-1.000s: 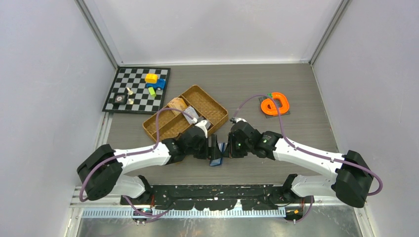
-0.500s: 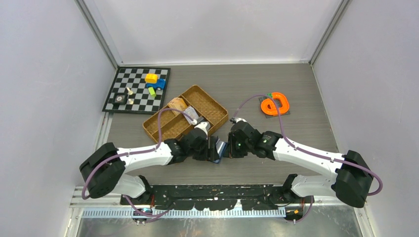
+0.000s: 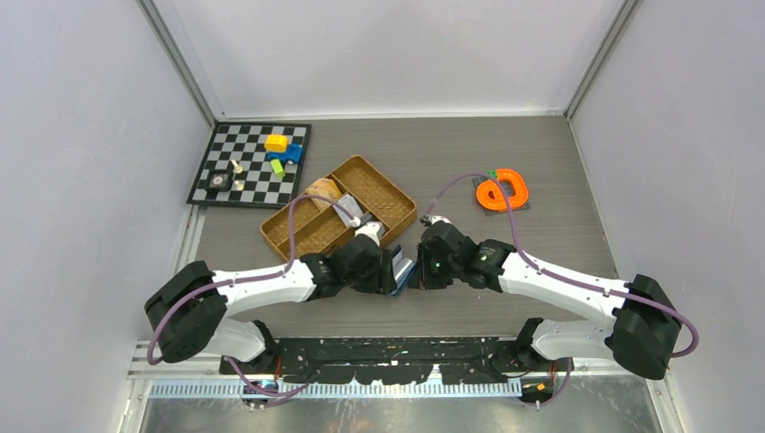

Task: Put the credit cards into the card holder
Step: Open the card holder at the center of the board.

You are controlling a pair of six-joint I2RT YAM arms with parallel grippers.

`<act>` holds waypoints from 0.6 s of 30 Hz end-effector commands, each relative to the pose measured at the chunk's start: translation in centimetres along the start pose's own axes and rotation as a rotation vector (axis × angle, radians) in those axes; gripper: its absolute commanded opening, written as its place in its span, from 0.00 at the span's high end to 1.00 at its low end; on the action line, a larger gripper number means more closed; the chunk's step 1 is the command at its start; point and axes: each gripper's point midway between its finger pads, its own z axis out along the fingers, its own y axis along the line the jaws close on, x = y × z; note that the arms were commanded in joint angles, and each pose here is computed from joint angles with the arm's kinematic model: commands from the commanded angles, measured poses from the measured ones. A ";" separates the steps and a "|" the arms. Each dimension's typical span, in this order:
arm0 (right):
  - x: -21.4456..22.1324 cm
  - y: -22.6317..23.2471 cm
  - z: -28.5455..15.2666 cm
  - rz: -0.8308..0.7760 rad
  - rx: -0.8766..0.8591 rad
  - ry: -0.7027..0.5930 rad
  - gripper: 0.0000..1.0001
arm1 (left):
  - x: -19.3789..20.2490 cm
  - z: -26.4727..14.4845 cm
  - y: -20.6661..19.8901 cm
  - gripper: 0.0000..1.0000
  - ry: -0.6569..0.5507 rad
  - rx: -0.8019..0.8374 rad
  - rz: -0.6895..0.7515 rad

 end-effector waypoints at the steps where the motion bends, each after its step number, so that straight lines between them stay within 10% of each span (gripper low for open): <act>1: -1.2 1.4 -0.6 -0.019 -0.035 -0.035 0.99 | -2.4 -0.7 -0.2 0.40 -0.076 -0.032 0.048; 18: 0.0 0.9 0.0 -0.021 -0.026 0.020 0.99 | -5.0 -1.0 -0.4 0.40 -0.159 -0.064 0.143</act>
